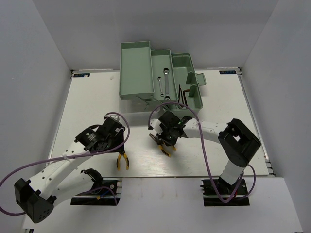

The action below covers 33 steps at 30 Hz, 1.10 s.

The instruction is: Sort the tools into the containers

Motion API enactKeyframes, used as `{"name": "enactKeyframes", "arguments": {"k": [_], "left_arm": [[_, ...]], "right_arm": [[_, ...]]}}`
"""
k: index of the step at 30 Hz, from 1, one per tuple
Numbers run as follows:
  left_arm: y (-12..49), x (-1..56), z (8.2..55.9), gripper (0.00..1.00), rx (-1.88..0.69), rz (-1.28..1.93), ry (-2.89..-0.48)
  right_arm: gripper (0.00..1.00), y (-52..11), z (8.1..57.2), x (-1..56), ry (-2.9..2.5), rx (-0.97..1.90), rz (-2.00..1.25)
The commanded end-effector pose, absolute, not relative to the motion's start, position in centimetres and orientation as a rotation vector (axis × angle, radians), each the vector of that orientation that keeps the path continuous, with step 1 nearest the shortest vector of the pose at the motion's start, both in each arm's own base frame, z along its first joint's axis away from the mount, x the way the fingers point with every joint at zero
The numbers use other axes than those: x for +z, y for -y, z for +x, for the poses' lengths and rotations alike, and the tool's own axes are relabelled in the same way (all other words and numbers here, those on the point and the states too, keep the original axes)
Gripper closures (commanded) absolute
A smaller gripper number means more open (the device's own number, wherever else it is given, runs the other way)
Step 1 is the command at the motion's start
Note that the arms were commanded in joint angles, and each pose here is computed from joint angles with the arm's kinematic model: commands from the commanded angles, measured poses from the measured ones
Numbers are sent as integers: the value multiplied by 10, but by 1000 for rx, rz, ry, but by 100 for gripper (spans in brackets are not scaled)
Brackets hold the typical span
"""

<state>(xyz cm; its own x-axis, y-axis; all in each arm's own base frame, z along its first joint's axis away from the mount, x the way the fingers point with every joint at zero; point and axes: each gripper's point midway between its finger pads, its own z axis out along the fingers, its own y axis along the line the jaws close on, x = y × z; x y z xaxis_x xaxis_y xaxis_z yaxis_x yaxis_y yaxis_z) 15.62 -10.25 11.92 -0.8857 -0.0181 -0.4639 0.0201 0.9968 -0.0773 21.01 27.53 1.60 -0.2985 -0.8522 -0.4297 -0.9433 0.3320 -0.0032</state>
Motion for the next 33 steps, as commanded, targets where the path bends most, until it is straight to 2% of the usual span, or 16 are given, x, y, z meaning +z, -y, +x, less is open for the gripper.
{"name": "enactKeyframes", "arguments": {"k": [1, 2, 3, 7, 8, 10, 11, 15, 19, 23, 24, 25, 26, 27, 31, 33], "left_arm": [[106, 127, 159, 30, -168, -17, -2611], [106, 127, 159, 30, -168, -17, -2611], [106, 127, 159, 25, -168, -17, -2611], [106, 126, 159, 24, -161, -16, -2618], [107, 121, 159, 24, -139, -12, -2641], [108, 117, 158, 24, -133, -6, -2662], [108, 117, 158, 24, -133, -6, -2662], [107, 112, 157, 24, -115, -3, -2681], [108, 110, 155, 24, -119, 2, -2695], [105, 108, 153, 19, -91, -28, -2715], [105, 108, 153, 18, -94, -44, -2715], [106, 108, 153, 17, -98, -63, -2715], [104, 106, 150, 16, -97, -63, -2716], [106, 103, 148, 10, -109, -92, -2730], [106, 99, 146, 10, -128, -156, -2724], [107, 101, 146, 10, -141, -181, -2716]], "right_arm": [[94, -268, 192, 1, -2303, 386, -1655], [100, -266, 186, 6, -2303, 421, -1683], [100, -270, 183, 15, -2281, 467, -1691], [100, -273, 165, 66, -2123, 615, -1879], [100, -284, 169, 102, -2041, 666, -1856], [100, -288, 169, 126, -1970, 669, -1877], [100, -299, 176, 164, -1873, 680, -1840], [100, -320, 197, 225, -1708, 649, -1785], [100, -357, 250, 282, -1592, 512, -1626], [100, -381, 319, 328, -1557, 351, -1315], [100, -379, 338, 367, -1513, 279, -1204], [100, -394, 361, 359, -1513, 262, -1162], [100, -395, 372, 379, -1480, 235, -1104], [100, -401, 385, 397, -1425, 224, -1041], [100, -422, 433, 412, -1356, 150, -902], [100, -432, 452, 401, -1325, 98, -895]]}}
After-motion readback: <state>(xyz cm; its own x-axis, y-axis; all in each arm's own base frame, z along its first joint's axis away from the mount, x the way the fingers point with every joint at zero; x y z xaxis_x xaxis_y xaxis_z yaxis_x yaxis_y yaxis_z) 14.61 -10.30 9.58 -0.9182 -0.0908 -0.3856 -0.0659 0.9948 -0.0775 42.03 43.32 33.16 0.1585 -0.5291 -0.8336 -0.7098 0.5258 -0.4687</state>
